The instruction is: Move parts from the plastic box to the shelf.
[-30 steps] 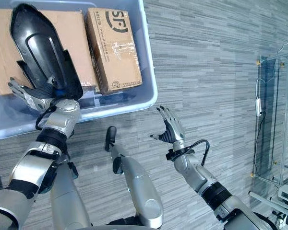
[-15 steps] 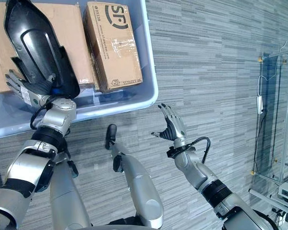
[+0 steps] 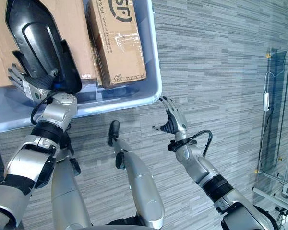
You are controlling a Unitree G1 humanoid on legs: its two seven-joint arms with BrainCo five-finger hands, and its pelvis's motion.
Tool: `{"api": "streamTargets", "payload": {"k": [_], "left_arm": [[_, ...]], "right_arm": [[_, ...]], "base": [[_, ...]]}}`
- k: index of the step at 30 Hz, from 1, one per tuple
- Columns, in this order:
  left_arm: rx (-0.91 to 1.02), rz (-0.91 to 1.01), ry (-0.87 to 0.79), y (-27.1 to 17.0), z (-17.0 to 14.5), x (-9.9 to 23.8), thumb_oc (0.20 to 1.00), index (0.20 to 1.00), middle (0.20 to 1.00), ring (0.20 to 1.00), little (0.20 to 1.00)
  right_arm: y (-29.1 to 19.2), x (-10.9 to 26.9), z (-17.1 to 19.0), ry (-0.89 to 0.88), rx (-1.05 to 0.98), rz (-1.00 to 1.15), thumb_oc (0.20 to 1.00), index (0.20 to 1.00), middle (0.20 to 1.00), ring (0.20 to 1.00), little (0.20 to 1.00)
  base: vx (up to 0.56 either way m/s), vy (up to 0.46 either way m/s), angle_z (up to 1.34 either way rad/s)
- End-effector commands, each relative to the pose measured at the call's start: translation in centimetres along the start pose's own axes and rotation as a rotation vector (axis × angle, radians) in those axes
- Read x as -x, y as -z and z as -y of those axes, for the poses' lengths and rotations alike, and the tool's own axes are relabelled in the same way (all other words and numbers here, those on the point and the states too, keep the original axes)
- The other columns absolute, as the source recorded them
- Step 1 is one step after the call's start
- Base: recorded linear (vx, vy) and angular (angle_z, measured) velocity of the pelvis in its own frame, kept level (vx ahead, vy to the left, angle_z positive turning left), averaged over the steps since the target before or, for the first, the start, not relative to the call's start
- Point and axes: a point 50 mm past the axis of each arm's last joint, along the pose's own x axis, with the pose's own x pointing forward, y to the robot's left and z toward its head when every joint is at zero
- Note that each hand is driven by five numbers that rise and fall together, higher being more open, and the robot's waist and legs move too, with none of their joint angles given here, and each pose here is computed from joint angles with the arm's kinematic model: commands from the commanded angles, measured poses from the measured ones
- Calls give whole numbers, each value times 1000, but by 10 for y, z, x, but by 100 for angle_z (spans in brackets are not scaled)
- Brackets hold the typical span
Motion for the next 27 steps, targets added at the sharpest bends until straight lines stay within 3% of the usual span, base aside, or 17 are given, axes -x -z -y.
{"api": "streamTargets", "payload": {"k": [1,7,12,13,14,27], "left_arm": [[-17,-191,401,33,21,11,1000,1000,1000,1000,1000],[96,-235,488,31,27,17,1000,1000,1000,1000,1000],[54,-212,461,30,26,15,1000,1000,1000,1000,1000],[71,-223,477,30,27,16,746,746,746,746,746],[94,-235,499,29,29,18,200,200,200,200,200],[289,-383,384,32,27,24,200,200,200,200,200]], "right_arm": [[-16,-13,34,97,-36,56,1000,1000,1000,1000,1000],[-19,-19,40,110,-13,61,1000,1000,1000,1000,1000],[-23,-22,44,119,-31,85,1000,1000,1000,1000,1000],[-23,-23,45,119,-29,87,1000,1000,1000,1000,1000],[-24,-24,47,119,-27,86,1000,1000,1000,1000,1000],[-30,-28,51,194,-35,74,1000,1000,1000,1000,1000]], "base": [[-10,38,0],[-3,33,0],[-1,7,0],[9,41,0],[16,39,-2],[1,-26,7]]}}
